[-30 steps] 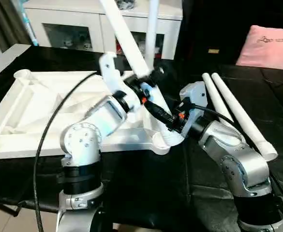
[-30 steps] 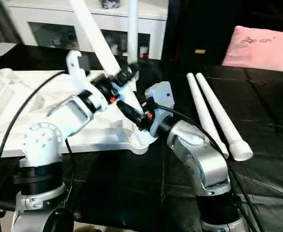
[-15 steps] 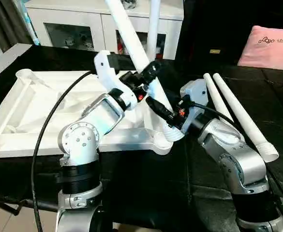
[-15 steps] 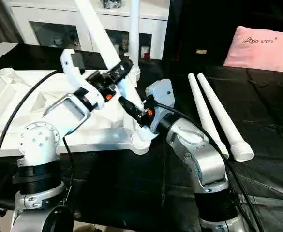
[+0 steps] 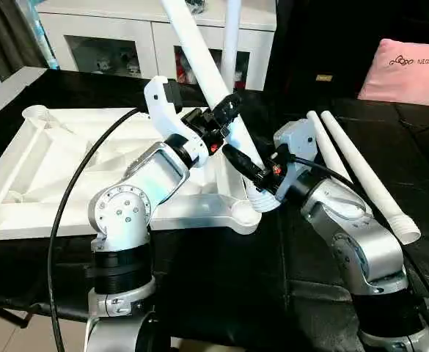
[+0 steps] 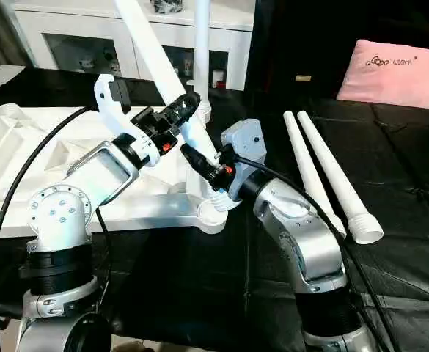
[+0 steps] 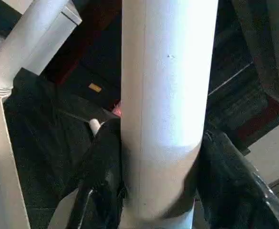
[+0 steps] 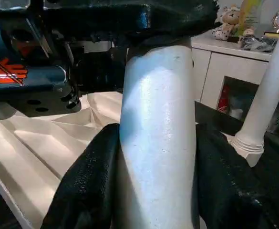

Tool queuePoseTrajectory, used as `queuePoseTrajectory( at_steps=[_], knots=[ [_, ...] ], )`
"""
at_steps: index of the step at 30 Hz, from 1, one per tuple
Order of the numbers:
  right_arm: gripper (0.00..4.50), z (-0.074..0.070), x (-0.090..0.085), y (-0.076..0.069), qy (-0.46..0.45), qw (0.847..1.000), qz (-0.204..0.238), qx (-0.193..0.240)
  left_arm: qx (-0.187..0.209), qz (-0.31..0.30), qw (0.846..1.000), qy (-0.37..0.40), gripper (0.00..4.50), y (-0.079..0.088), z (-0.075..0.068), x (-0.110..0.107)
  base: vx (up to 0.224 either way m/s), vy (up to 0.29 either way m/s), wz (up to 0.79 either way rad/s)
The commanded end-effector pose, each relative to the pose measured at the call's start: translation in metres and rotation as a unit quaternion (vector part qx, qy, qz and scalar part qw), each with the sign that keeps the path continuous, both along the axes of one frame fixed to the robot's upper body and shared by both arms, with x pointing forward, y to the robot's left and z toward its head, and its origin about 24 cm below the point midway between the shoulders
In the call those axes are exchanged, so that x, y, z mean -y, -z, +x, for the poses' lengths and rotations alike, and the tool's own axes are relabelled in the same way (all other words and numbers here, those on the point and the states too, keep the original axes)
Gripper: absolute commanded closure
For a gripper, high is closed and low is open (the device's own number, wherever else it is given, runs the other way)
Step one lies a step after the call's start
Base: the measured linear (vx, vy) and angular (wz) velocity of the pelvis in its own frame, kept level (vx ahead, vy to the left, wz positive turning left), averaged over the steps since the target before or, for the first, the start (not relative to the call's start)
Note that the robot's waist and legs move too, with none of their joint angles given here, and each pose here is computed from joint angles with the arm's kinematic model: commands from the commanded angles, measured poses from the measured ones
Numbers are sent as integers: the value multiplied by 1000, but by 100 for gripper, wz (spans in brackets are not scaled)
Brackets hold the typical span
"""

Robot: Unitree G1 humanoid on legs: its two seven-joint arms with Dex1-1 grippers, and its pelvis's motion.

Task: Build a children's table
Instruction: Pick table leg

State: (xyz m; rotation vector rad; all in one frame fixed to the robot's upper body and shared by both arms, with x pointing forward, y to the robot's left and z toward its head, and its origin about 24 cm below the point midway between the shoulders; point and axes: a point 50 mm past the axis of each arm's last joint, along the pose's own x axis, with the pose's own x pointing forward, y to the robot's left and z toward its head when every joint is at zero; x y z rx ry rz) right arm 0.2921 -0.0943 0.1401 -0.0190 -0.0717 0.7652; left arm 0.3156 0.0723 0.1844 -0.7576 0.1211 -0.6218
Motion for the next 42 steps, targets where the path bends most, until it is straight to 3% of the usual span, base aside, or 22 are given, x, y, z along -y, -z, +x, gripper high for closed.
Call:
queuePoseTrajectory(
  at_steps=[1,4,5,6,14,22,24,29,35,42],
  knots=[
    [263,2,-3,-3,-3,1000,-7,10,19,0,1000,19,265,-9,-2,10,0,0,0],
    [263,0,-4,-2,-21,1000,7,-9,30,17,999,16,266,-11,0,9,0,0,0],
    [207,0,-4,-2,-25,1000,9,-11,32,20,999,15,266,-11,0,9,0,0,0],
    [193,-1,-4,-2,-26,1000,9,-10,32,20,999,15,267,-11,0,8,0,0,0],
    [128,-1,2,-13,-50,998,40,-5,65,56,996,-2,268,-19,13,-11,0,0,0],
    [60,4,30,-34,-80,994,69,-13,116,117,986,39,268,-31,24,-29,0,0,0],
    [44,10,40,-36,-85,994,58,-39,132,138,979,75,268,-33,26,-34,0,0,0],
    [6,12,43,-34,-122,989,32,-75,150,168,968,108,268,-37,27,-38,0,0,0],
    [0,13,44,-28,-163,978,31,-129,172,186,953,165,268,-43,20,-38,0,0,0],
    [0,8,35,-25,-236,958,30,-158,191,185,937,228,268,-47,12,-28,0,0,0]
  ],
)
